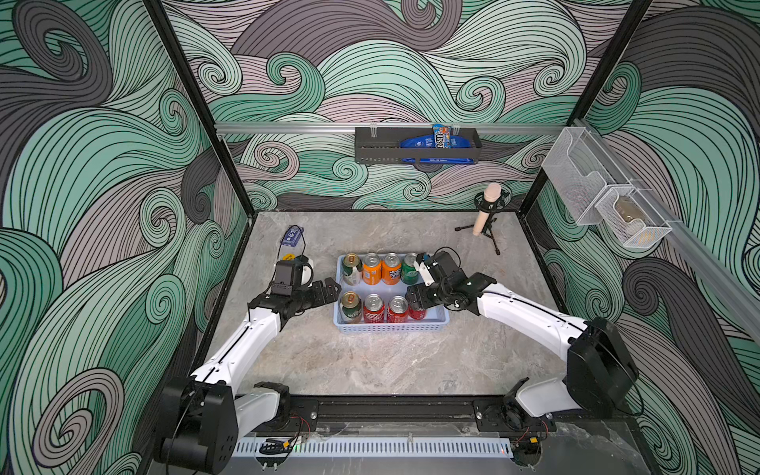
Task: Take out the drinks from the basket
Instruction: Pick up the drink from the basket.
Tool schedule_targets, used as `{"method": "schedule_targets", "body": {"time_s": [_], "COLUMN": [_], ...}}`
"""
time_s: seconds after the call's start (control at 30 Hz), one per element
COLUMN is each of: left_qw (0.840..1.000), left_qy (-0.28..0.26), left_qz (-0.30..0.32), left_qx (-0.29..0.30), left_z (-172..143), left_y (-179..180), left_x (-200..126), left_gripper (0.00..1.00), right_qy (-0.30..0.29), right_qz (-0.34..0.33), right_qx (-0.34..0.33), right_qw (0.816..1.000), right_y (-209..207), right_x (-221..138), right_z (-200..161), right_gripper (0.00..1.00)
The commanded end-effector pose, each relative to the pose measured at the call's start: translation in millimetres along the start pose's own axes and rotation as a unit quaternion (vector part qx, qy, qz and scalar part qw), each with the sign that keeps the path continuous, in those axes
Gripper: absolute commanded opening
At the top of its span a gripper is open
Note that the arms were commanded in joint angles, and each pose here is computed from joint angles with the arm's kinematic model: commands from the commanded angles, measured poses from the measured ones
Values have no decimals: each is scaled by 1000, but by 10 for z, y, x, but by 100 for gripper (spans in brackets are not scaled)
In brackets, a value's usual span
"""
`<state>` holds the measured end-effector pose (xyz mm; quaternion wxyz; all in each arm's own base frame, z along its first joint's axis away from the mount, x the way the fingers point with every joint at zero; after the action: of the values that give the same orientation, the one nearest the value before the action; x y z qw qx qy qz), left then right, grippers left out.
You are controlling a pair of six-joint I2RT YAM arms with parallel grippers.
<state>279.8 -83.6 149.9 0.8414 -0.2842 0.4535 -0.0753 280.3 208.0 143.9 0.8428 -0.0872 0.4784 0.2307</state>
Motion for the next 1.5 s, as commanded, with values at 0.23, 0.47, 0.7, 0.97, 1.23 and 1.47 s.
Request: {"method": "schedule_targets", "body": {"time_s": [0.23, 0.47, 0.7, 0.97, 1.23, 1.47], "left_qw": [1000, 1000, 1000, 1000, 998, 997], "left_qy": [-21, -20, -21, -22, -18, -20], "left_qz": [-11, -11, -12, -13, -58, -70], "left_qx": [19, 19, 18, 13, 5, 4], "left_z": [122, 118, 113, 107, 105, 128], "left_y": [-121, -121, -119, -122, -266, -330], "left_x": [-102, -101, -107, -112, -168, -201], "left_gripper": [99, 99, 99, 99, 97, 98], "right_qy": [26, 38, 11, -45, -115, -132], "right_qz": [-36, -35, -30, -10, 0, -50], "right_qx": [7, 7, 9, 18, 24, 40], "right_qw": [999, 999, 999, 999, 993, 989], "right_y": [-73, -57, -39, 15, -4, -349], "right_x": [112, 197, 75, -245, -709, -946], "right_z": [-124, -194, -118, 109, 461, 537], "right_gripper": [85, 80, 62, 44, 45, 46]}}
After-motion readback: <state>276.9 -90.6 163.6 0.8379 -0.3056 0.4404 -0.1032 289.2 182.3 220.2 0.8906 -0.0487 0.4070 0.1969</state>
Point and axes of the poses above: each gripper's point midway between its finger pads, its own x axis out along the fingers, its own y axis along the line the jaws close on, z = x × y, the point moved 4 cm from there along -x, back along the fingers, and after that the axes turned 9 degrees about -x, right-handed, at the moved point
